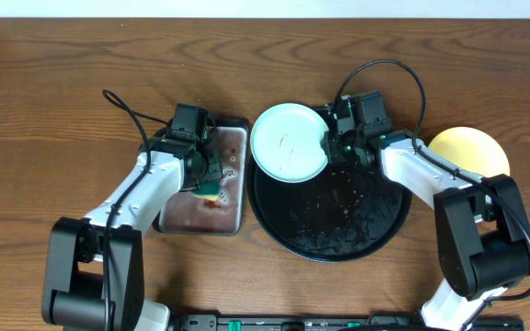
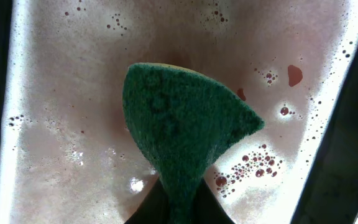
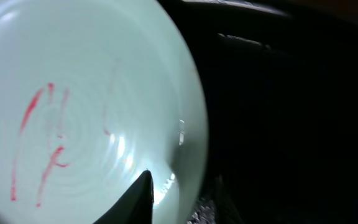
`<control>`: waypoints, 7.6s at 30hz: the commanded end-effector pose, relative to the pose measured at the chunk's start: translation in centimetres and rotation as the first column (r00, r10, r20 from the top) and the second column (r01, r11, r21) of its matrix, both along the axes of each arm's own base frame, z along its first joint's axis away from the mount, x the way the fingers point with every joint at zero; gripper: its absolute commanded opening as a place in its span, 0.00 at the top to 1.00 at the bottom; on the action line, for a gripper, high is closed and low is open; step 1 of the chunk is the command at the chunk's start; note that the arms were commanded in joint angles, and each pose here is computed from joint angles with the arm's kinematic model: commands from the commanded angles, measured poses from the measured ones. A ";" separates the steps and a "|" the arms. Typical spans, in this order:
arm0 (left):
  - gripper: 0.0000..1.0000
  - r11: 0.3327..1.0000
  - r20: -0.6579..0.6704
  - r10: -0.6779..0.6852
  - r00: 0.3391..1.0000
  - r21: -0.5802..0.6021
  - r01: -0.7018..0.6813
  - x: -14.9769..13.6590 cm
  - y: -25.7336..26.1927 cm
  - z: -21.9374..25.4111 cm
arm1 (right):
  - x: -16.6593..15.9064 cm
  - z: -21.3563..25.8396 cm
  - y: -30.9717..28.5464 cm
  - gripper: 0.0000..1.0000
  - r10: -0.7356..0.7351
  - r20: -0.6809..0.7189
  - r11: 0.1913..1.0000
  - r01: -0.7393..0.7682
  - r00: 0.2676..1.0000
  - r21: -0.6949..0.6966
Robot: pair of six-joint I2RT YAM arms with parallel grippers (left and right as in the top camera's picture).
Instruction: Clean dirty plates on tray and stack at the side
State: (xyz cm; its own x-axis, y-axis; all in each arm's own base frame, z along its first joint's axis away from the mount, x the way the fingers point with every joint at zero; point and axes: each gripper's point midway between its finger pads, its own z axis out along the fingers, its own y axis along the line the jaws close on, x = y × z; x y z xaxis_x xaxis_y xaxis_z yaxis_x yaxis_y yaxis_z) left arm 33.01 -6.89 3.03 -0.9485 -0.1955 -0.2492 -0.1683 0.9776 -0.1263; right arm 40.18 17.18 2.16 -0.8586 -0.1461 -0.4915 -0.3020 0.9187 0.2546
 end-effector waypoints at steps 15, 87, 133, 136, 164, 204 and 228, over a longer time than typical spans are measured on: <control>0.92 1.000 -0.019 -0.007 1.000 0.003 0.007 -0.4 0.1 -0.5 | -0.5 -1.1 -0.3 0.73 -0.097 -0.042 0.995 0.096 0.994 -0.032; 0.92 0.848 0.296 -0.380 0.876 -0.266 0.458 -5.2 -26.3 1.8 | -11.0 -3.4 -8.4 0.99 -0.250 -0.258 0.947 0.181 0.933 -0.265; 0.92 0.848 0.318 -0.223 0.921 -0.402 0.344 -1.6 -28.8 -1.3 | -11.2 -3.4 -8.1 0.99 -0.242 -0.268 0.952 0.175 0.933 -0.250; 0.92 0.870 0.289 -0.258 0.922 -0.346 0.351 -1.9 -27.9 -3.3 | -11.2 -3.4 -8.1 0.99 -0.242 -0.268 0.952 0.175 0.933 -0.250; 0.92 0.878 0.170 -0.333 0.928 -0.303 0.370 -2.9 -26.9 0.0 | -11.2 -3.4 -8.1 0.99 -0.242 -0.268 0.952 0.175 0.933 -0.250; 0.93 0.994 0.121 -0.112 0.986 0.011 0.112 1.1 -7.1 5.6 | -10.3 -3.1 -7.4 0.92 -0.232 -0.243 0.960 0.181 0.942 -0.215; 0.92 0.998 0.021 0.009 1.000 0.056 -0.010 1.4 -0.6 1.1 | -4.9 6.2 -9.5 0.99 -0.219 0.142 0.930 0.250 0.965 -0.269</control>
